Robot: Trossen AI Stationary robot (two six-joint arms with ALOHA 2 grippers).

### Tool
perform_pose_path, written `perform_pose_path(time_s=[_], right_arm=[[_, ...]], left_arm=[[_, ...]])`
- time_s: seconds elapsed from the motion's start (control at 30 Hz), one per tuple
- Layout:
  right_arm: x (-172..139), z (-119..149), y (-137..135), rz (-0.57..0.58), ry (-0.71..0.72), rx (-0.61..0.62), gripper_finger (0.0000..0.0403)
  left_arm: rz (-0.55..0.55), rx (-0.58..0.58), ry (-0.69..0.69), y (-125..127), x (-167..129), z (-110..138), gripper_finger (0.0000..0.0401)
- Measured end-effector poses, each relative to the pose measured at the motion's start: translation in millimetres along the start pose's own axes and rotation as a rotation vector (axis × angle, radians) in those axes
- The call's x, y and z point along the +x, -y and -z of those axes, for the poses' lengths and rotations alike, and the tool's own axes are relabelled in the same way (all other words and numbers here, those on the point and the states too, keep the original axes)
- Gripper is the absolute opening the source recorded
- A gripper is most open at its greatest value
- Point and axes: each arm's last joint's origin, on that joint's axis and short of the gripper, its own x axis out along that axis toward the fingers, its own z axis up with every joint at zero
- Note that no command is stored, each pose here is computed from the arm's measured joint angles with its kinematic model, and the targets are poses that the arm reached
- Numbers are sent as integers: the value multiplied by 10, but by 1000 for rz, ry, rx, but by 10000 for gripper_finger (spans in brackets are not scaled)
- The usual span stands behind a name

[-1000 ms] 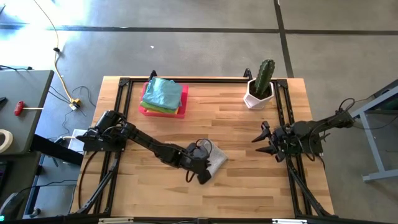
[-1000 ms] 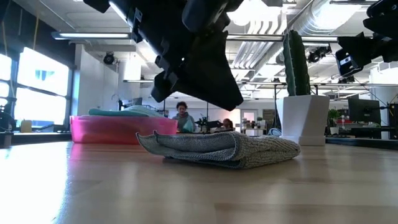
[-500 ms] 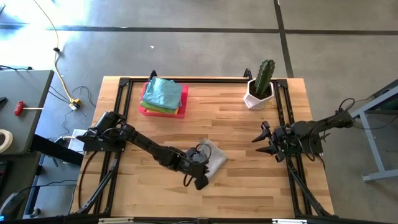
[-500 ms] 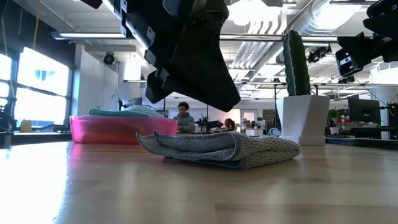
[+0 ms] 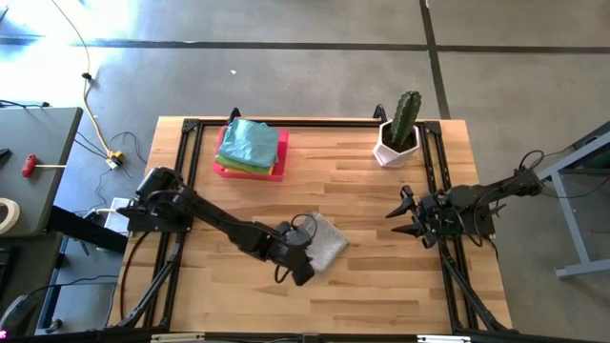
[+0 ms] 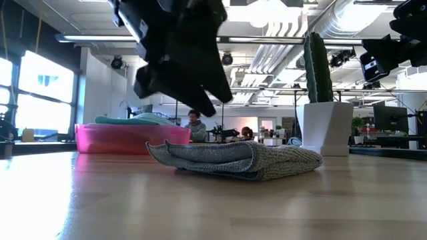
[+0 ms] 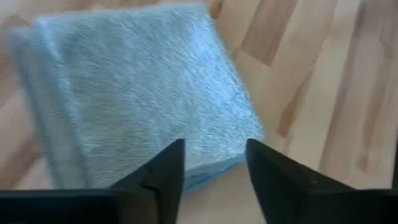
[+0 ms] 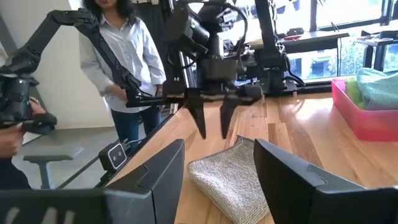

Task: Fold microfiber towels
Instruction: Put the gray towel into the bin

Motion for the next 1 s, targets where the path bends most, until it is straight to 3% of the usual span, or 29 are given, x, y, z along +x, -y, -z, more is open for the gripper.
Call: perform_pose_path(time_s=[0.17,0.3,0.53,0.87,1.0], right_arm=[[0,0,0,0,0,0,185],[0,1,0,1,-1,0,185],[1,1,0,0,-1,0,185],[1,1,0,1,-1,0,185],[1,1,0,0,-2,0,185]], left_arm=[[-80,-20,14,8,-259,48,227],[-192,-29,-13,-54,-379,148,259],[-224,-52,-43,-189,-355,27,263],[-215,-153,-87,-605,-129,-49,264],[-129,-216,-94,-783,-65,-59,264]])
